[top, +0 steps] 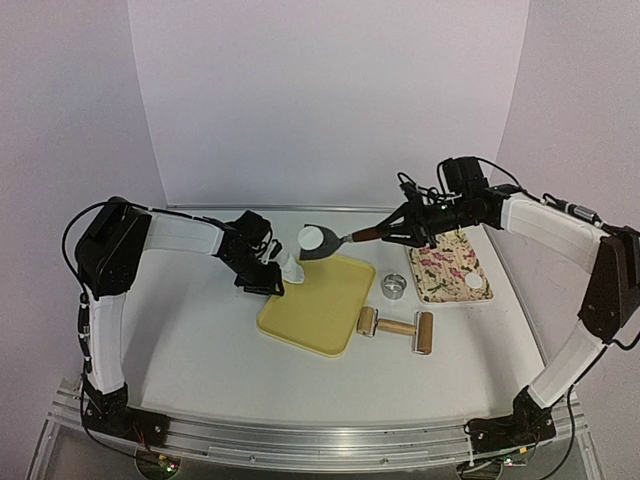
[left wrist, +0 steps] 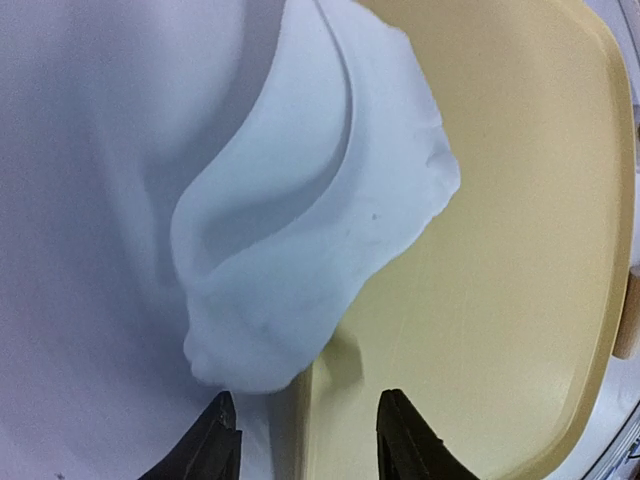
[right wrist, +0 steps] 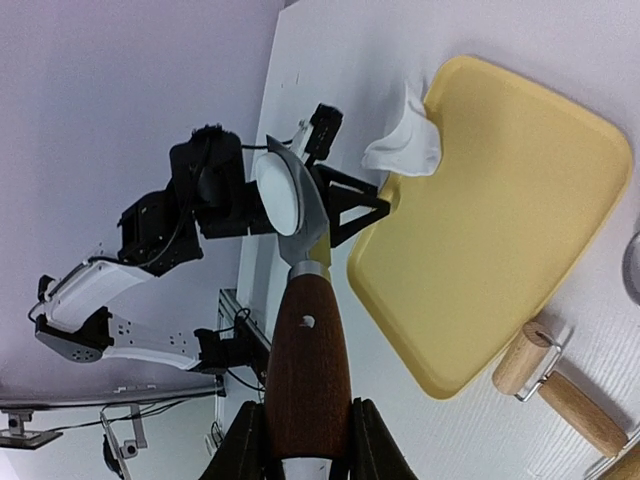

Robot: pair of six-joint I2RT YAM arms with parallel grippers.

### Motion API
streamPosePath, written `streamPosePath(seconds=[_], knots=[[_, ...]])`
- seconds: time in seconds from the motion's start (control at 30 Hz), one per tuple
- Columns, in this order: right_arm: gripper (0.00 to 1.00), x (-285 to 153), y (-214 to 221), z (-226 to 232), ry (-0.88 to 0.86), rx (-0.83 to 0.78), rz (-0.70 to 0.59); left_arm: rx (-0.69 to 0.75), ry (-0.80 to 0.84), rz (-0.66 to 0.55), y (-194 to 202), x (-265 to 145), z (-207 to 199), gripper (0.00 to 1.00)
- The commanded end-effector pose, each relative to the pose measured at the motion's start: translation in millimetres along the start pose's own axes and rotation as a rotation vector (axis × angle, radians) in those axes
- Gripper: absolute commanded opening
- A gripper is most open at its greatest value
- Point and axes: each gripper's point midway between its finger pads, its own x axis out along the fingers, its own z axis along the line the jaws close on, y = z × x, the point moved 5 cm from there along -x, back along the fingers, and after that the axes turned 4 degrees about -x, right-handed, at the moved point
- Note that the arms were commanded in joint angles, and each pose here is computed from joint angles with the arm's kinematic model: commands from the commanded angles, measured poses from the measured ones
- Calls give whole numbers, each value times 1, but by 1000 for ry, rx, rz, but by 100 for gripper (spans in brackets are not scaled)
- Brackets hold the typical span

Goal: Roll out the dumpling wrappers from the dough

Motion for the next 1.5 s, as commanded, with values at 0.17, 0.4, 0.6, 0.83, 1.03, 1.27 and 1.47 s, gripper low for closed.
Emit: streamPosePath(seconds=[0.17,0.4,0.6,0.83,1.03,1.27,1.47], knots=[[0,-89,-34,-28,145,76,-256,-49,30,-79,6,-59,4,71],[0,-156,-49,-80,373,149,-346,-244,138,-185,-17,-120,32,85],[0,-186,-57,-110,585,166,-323,-311,149,-252,-36,-143,54,87],[0,-195,-64,-133,769,162,-204,-310,100,-257,-39,-147,68,87],[0,-188,-71,-149,780,193,-115,-315,76,-270,-37,-152,78,87],[0,-202,-72,-153,917,193,-65,-318,55,-281,-32,-155,83,88],[0,-199,-66,-153,986,188,-11,-324,62,-289,-29,-153,84,88]])
